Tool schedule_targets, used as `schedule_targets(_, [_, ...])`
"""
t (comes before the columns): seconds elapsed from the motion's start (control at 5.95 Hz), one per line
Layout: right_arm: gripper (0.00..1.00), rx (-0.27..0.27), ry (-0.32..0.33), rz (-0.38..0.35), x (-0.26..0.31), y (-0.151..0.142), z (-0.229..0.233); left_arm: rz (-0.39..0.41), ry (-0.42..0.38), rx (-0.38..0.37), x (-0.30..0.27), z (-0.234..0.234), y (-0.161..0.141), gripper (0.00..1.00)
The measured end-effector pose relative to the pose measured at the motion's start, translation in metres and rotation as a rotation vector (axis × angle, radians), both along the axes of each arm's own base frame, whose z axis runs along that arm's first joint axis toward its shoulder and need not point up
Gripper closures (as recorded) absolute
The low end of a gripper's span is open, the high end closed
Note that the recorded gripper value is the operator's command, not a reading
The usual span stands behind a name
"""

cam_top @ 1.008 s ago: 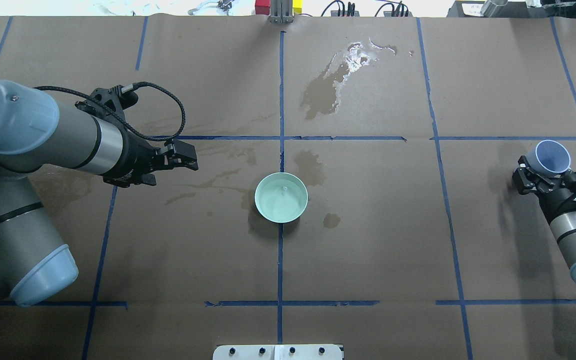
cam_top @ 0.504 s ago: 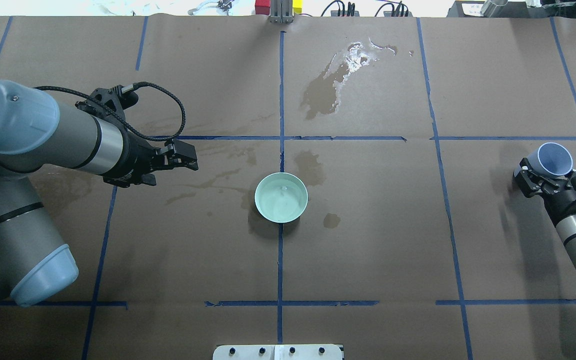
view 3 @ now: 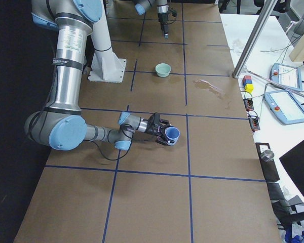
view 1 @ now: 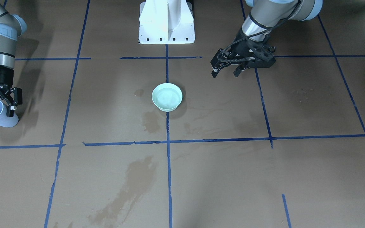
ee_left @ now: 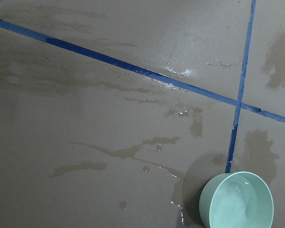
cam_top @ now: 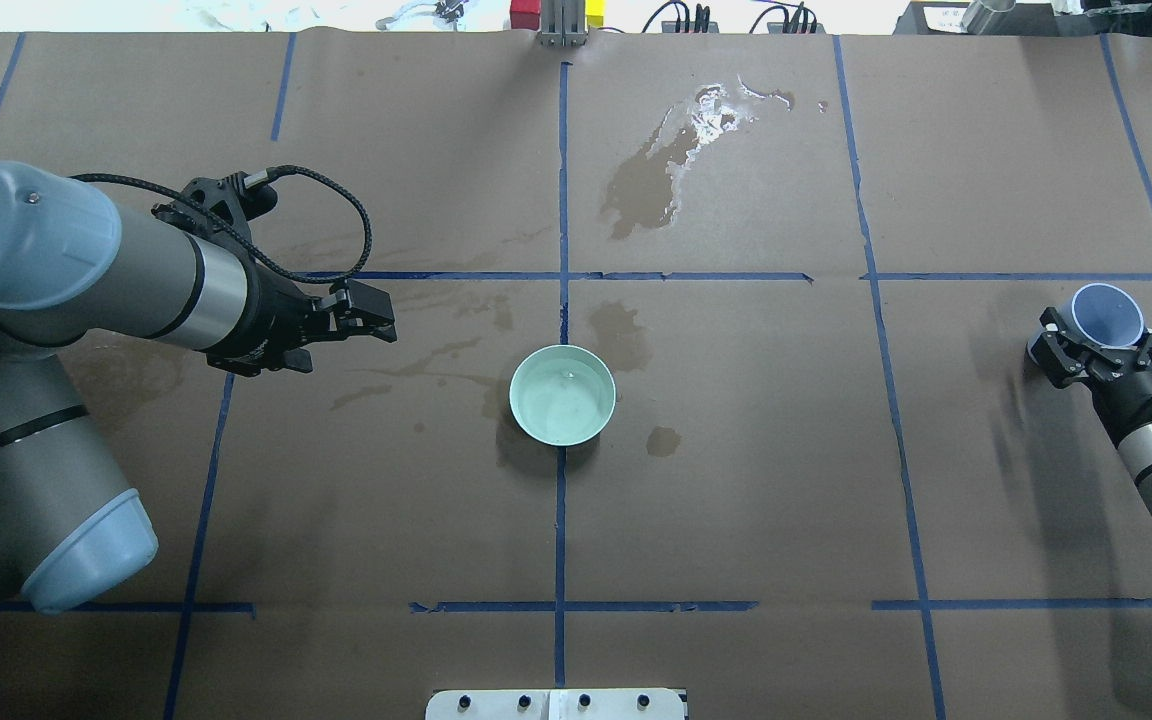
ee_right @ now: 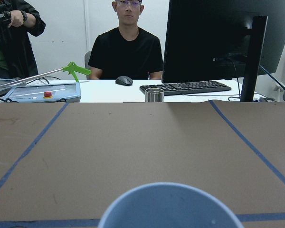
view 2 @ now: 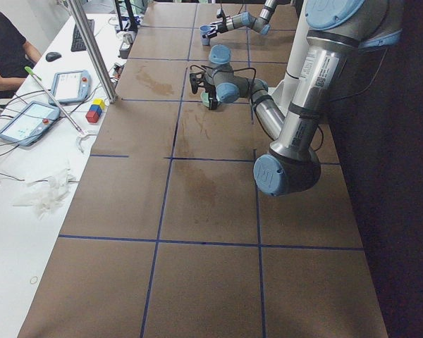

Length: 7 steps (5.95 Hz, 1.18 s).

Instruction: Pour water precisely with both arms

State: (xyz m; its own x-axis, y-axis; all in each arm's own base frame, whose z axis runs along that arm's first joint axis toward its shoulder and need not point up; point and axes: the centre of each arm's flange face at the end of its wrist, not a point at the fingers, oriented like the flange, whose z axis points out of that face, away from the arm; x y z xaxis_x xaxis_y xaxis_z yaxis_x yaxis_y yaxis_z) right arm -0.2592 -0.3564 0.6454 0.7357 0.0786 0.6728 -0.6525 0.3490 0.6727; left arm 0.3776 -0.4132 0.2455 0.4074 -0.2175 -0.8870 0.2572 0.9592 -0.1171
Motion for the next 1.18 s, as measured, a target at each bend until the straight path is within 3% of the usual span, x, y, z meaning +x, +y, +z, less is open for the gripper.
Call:
schedule_targets(0.84, [0.00,0.000,-0.013,-0.010,0.029,-0.012,-0.024,-0.001,0.001,-0.001,0.000,0.000,0.000,0.00])
schedule_targets(1.18, [0.00,-0.024,-0.010,-0.047,0.051,-0.018,-0.029,-0.001,0.000,-0.002,0.000,0.000,0.000,0.00])
